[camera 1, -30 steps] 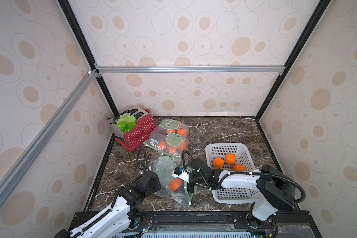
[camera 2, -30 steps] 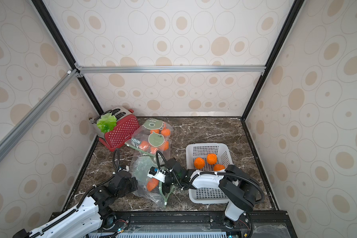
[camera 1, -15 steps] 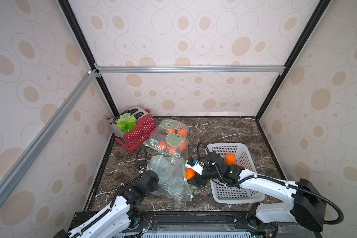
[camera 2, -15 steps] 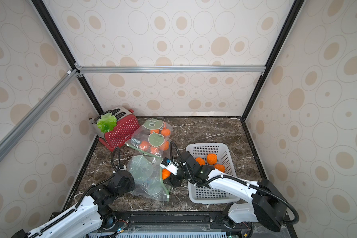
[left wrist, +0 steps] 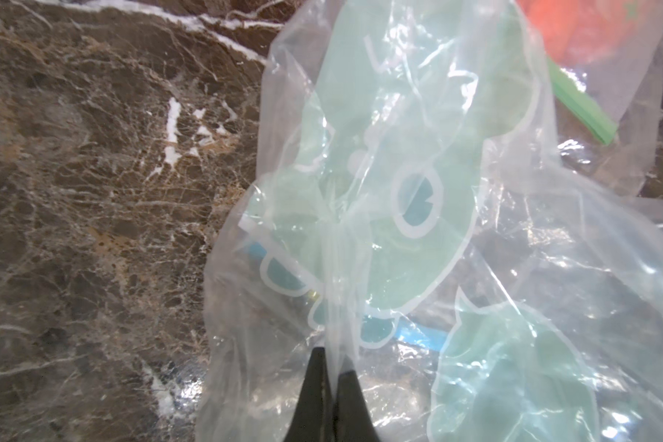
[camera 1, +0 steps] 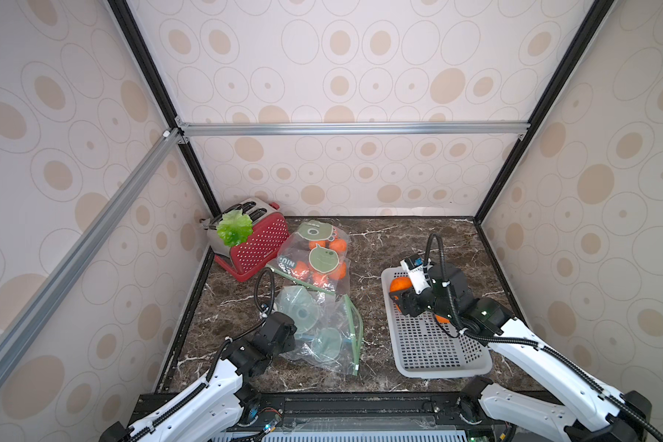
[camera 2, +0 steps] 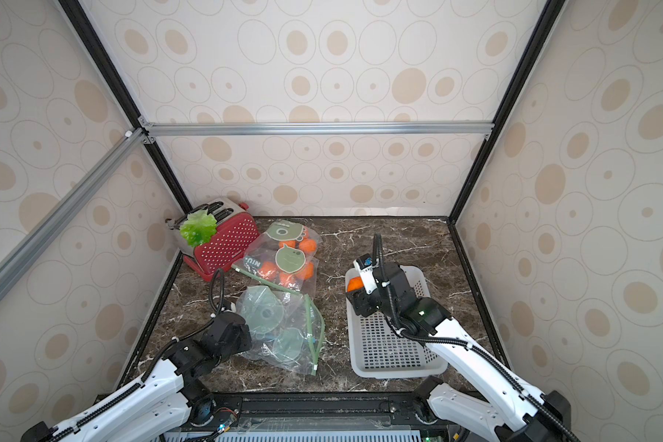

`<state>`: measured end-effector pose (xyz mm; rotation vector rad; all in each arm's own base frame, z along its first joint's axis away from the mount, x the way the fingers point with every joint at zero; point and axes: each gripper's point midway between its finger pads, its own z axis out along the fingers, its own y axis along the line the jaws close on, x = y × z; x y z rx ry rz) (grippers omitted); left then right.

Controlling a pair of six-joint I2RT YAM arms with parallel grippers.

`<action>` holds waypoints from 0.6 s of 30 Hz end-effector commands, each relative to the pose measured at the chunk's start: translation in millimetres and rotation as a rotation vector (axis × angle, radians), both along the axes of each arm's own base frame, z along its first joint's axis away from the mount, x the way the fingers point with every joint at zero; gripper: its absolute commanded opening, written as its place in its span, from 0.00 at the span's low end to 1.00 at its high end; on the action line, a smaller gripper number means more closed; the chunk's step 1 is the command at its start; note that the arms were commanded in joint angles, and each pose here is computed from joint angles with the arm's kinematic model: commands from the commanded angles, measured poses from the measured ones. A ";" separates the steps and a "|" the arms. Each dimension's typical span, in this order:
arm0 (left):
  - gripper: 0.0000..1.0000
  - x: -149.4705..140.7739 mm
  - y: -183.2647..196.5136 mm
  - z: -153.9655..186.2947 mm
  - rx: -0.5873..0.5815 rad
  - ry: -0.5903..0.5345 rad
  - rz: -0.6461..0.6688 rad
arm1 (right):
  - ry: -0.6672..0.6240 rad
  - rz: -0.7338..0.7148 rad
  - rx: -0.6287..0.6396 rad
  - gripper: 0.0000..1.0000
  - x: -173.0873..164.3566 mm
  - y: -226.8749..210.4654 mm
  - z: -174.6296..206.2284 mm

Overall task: Open the zip-top bag and take out the orange
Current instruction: Pick up the orange from the zipper food storage bag.

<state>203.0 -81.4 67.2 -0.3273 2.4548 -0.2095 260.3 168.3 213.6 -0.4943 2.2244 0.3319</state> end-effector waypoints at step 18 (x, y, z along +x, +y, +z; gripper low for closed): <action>0.08 14.2 6.4 20.8 0.043 -0.053 0.016 | 0.362 -0.343 -0.246 0.88 -40.4 -75.5 -107.4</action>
